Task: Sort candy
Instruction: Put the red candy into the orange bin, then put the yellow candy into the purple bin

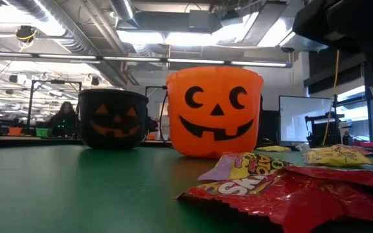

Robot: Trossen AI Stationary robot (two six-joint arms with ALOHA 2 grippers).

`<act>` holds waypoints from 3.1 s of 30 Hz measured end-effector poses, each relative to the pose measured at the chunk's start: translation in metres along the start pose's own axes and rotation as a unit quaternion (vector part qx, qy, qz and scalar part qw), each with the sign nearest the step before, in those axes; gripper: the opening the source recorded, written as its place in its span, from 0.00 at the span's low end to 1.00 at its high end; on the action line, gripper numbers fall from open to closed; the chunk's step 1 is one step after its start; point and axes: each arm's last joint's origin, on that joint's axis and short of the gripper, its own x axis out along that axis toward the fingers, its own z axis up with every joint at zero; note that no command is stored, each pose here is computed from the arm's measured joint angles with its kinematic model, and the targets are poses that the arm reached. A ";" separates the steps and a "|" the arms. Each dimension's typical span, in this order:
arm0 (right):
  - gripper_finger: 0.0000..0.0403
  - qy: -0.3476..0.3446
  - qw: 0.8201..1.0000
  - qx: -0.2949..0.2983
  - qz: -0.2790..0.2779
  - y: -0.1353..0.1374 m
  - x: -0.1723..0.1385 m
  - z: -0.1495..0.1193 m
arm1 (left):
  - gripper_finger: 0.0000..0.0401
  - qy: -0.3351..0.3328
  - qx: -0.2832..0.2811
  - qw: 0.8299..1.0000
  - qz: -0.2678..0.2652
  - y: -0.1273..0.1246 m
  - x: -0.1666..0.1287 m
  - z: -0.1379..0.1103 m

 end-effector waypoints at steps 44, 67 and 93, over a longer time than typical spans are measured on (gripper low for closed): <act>0.01 -0.052 0.998 0.017 -0.043 -0.027 -0.067 0.002 | 0.37 0.001 -0.004 1.000 -0.010 -0.022 0.022 -0.015; 0.01 -0.123 0.971 0.072 -0.194 -0.189 -0.128 0.045 | 0.37 0.002 -0.019 1.000 -0.010 -0.022 0.022 -0.015; 0.19 -0.197 0.960 0.123 -0.154 -0.229 -0.128 -0.031 | 0.37 0.023 -0.034 0.999 -0.002 -0.023 0.021 -0.021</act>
